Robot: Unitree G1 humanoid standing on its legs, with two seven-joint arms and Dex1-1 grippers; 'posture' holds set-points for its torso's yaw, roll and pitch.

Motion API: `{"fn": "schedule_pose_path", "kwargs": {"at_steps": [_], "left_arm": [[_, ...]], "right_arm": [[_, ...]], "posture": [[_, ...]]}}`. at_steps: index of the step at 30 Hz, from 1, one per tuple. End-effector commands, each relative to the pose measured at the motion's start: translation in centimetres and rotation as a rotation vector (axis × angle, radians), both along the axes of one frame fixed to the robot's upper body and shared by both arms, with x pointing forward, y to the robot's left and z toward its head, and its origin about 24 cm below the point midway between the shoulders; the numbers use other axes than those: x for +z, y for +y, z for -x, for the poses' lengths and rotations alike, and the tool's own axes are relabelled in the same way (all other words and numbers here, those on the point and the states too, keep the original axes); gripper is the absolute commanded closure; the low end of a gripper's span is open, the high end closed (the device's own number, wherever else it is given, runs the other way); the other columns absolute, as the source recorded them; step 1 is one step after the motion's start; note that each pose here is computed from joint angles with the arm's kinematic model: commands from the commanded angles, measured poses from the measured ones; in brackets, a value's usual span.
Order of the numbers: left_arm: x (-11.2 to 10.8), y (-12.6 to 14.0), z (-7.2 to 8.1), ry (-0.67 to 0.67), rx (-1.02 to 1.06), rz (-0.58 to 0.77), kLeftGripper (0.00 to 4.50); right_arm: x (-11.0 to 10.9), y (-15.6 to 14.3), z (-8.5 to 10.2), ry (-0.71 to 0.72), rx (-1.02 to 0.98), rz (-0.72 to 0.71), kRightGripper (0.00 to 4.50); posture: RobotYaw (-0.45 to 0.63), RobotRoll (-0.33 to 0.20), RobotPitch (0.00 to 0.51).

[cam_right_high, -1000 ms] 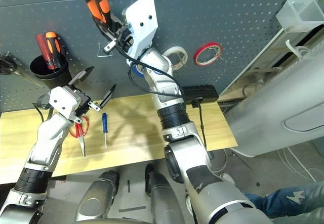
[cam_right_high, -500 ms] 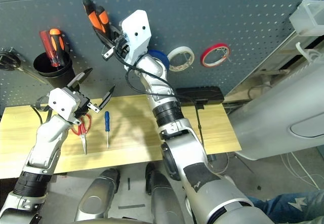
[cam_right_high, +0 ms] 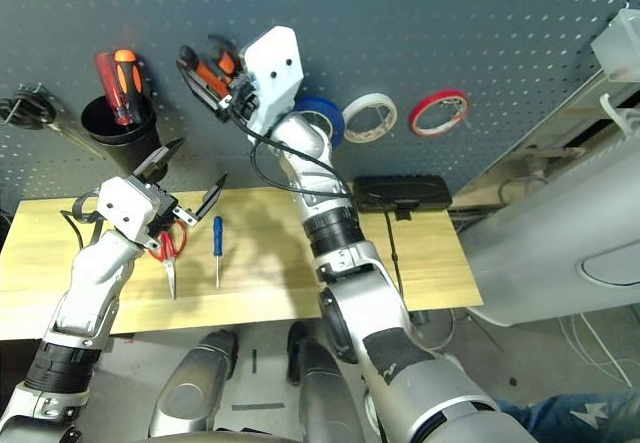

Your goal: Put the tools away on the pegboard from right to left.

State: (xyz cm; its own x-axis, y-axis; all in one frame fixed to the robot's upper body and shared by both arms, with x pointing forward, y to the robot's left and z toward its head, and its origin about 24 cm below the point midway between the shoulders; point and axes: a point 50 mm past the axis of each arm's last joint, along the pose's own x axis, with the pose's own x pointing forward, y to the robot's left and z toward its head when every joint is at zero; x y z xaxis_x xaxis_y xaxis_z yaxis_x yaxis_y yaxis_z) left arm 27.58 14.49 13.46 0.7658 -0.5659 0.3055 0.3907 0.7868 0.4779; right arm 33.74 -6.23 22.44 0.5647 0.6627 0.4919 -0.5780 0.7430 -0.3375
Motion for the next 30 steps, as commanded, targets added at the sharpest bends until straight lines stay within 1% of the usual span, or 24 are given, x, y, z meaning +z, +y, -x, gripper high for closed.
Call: {"fn": "schedule_pose_path", "kwargs": {"at_steps": [1, 4, 6, 9, 11, 12, 16, 17, 19, 22, 24, 28, 30], "left_arm": [[-0.9, -0.2, 0.0, 0.048, -0.033, -0.026, 0.0], [-1.4, -0.3, -0.1, 0.07, -0.05, -0.038, 0.0], [-1.6, -0.4, -0.2, 0.082, -0.058, -0.047, 0.0], [-2.5, -0.8, -0.3, 0.125, -0.087, -0.079, 0.0], [-2.8, -0.9, -0.3, 0.141, -0.097, -0.09, 0.0], [-3.1, -1.0, -0.4, 0.156, -0.104, -0.1, 0.0], [-4.6, -1.3, -0.5, 0.266, -0.139, -0.133, 0.0], [-5.0, -1.3, -0.5, 0.303, -0.14, -0.124, 0.0], [-5.8, -1.4, -0.6, 0.345, -0.15, -0.148, 0.0], [-6.7, -1.6, -0.7, 0.383, -0.154, -0.173, 0.0], [-6.9, -1.7, -0.9, 0.389, -0.151, -0.176, 0.0], [-9.4, -1.9, -1.0, 0.533, -0.139, -0.262, 0.0], [-10.5, -1.9, -1.1, 0.593, -0.121, -0.293, 0.0]], "right_arm": [[-0.2, -1.0, 2.8, -0.037, 0.002, 0.063, 0.03], [-1.6, -2.0, 4.0, 0.002, 0.0, 0.159, 0.03], [-2.4, -2.7, 4.2, 0.043, -0.015, 0.192, 0.03], [-4.4, -4.2, 4.4, 0.153, -0.052, 0.249, 0.03], [-5.2, -4.6, 4.5, 0.214, -0.066, 0.254, 0.03], [-5.9, -4.7, 4.4, 0.271, -0.066, 0.257, 0.03], [-8.8, -5.1, 4.6, 0.501, -0.079, 0.261, 0.03], [-9.3, -5.2, 4.6, 0.532, -0.086, 0.256, 0.03], [-10.9, -5.6, 4.6, 0.631, -0.105, 0.263, 0.03], [-12.4, -6.1, 4.6, 0.693, -0.136, 0.277, 0.03], [-12.7, -6.2, 4.6, 0.708, -0.14, 0.28, 0.03], [-14.7, -7.0, 4.5, 0.815, -0.184, 0.284, 0.03], [-15.4, -7.2, 4.6, 0.844, -0.193, 0.289, 0.03]], "posture": [[0.23, 0.0, 0.265], [0.22, 0.0, 0.261], [0.21, 0.0, 0.258], [0.2, 0.0, 0.252], [0.19, 0.0, 0.249], [0.19, 0.0, 0.245], [0.19, 0.0, 0.24], [0.19, 0.0, 0.239], [0.19, 0.0, 0.238], [0.19, 0.0, 0.237], [0.19, 0.0, 0.237], [0.19, 0.0, 0.239], [0.19, 0.0, 0.24]]}}
